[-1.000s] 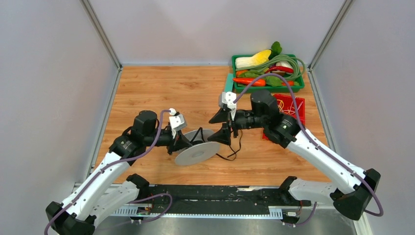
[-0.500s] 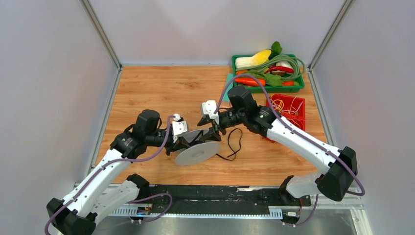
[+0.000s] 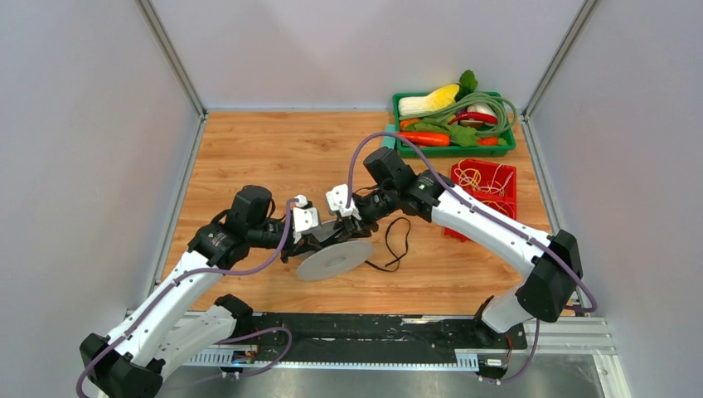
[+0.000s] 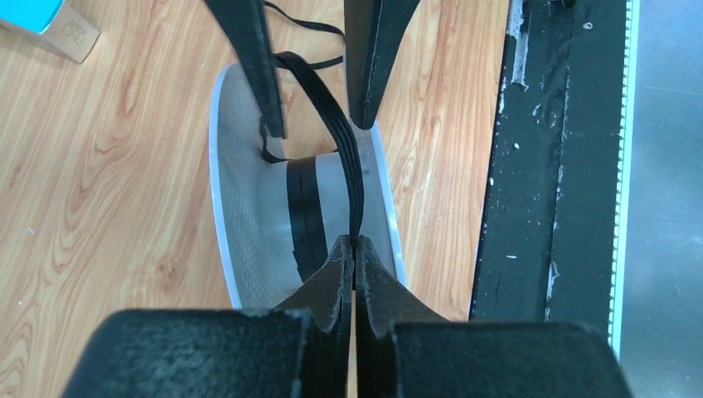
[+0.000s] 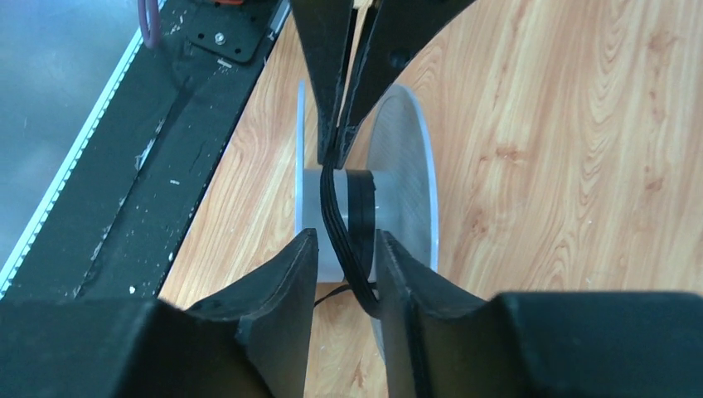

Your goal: Wrap the cables

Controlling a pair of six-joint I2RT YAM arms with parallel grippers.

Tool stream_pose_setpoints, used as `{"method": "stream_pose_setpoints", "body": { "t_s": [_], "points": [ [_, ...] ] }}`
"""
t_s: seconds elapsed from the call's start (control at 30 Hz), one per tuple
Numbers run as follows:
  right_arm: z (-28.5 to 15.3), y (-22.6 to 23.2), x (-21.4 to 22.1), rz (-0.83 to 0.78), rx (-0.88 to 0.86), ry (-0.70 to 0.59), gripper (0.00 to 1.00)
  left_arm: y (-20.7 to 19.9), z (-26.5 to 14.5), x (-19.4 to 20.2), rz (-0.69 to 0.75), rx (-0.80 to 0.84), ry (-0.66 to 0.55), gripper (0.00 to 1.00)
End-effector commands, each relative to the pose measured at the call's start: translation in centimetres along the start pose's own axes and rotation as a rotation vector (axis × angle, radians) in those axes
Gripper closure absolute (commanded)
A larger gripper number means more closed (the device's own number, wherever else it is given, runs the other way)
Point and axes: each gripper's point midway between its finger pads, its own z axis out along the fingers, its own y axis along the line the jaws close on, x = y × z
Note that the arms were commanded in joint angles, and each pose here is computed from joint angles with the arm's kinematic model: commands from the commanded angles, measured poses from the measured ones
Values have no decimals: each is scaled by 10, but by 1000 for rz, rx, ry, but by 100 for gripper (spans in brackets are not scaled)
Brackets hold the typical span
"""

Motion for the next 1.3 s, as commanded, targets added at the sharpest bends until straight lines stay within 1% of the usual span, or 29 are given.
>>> {"method": "stream_pose_setpoints", "body": {
  "t_s": [0.0,0.2,0.23,0.3,0.37,0.43,0.47,0.6,0.73,0.8,0.87,0.93,1.0,1.07,1.27],
  "points": [
    [-4,3,-5,-54,-27,18,70,2,-6,-21,88,-3,-52,100],
    [-4,2,0,-48,-17,29,100,4,-7,-21,86,-23,-59,100],
    [-3,2,3,-44,-15,40,100,5,-7,-21,79,-36,-62,95],
    [-3,3,7,-40,-18,62,100,5,-11,-25,81,-52,-72,75],
    [-2,2,13,-36,-12,90,100,2,-19,-33,103,-69,-95,59],
    [-2,1,19,-30,-8,111,100,0,-29,-40,120,-108,-127,51],
    [-2,2,21,-35,-8,120,100,-2,-34,-43,136,-122,-140,49],
    [1,-1,30,-40,4,165,100,1,-47,-42,112,-200,-167,48],
    [7,-11,29,-8,61,181,100,25,-51,-37,20,-300,-187,46],
    [10,-16,28,22,99,176,100,37,-50,-35,-43,-321,-205,43],
    [11,-19,27,36,120,173,100,43,-44,-31,-69,-302,-191,40],
    [14,-20,28,55,137,180,100,44,-37,-27,-69,-268,-175,24],
    [16,-22,26,80,154,176,100,45,-30,-22,-71,-234,-150,24],
    [19,-24,24,98,168,182,100,41,-25,-19,-40,-187,-141,24],
    [25,-24,30,108,201,229,100,42,-15,-14,-33,-147,-152,23]
  ]
}}
